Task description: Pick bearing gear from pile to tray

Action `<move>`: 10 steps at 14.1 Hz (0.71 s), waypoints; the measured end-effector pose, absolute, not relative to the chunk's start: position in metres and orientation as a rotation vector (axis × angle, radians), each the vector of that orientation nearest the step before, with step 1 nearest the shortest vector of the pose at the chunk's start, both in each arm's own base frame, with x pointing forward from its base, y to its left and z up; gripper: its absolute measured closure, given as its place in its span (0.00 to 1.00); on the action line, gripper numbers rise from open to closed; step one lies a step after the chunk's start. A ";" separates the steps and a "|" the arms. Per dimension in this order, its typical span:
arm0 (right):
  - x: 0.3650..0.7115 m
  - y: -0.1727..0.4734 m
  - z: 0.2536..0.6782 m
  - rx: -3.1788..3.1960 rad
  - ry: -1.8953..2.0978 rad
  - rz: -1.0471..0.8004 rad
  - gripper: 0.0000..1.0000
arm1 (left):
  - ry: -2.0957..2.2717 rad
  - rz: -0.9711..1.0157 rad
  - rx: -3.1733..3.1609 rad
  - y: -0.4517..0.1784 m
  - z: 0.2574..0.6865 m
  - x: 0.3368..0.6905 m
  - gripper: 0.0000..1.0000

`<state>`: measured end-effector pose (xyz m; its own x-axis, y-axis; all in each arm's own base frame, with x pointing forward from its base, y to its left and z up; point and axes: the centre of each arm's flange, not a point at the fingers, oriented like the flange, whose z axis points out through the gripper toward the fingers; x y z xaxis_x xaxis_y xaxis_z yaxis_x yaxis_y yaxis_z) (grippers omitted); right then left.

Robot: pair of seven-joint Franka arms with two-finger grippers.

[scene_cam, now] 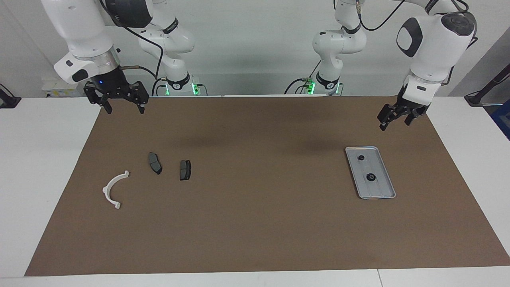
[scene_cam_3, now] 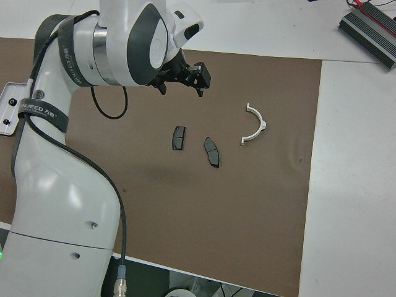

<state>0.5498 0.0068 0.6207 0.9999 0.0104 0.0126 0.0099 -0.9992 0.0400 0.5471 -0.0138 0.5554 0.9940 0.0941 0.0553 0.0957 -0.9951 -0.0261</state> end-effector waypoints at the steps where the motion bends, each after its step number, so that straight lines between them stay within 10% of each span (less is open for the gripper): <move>1: 0.550 0.007 0.621 3.102 0.015 0.021 0.00 | -0.140 -0.076 -3.113 -0.014 0.558 0.547 0.00; 10: 0.548 -0.003 0.624 3.101 -0.013 0.028 0.00 | -0.143 -0.118 -3.120 -0.012 0.625 0.556 0.00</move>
<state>0.5482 -0.0035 0.6239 0.9998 -0.0083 0.0185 -0.0091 -0.9992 0.0399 0.5560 -0.0117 0.6251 0.9929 0.0907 0.0764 0.0919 -0.9957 -0.0126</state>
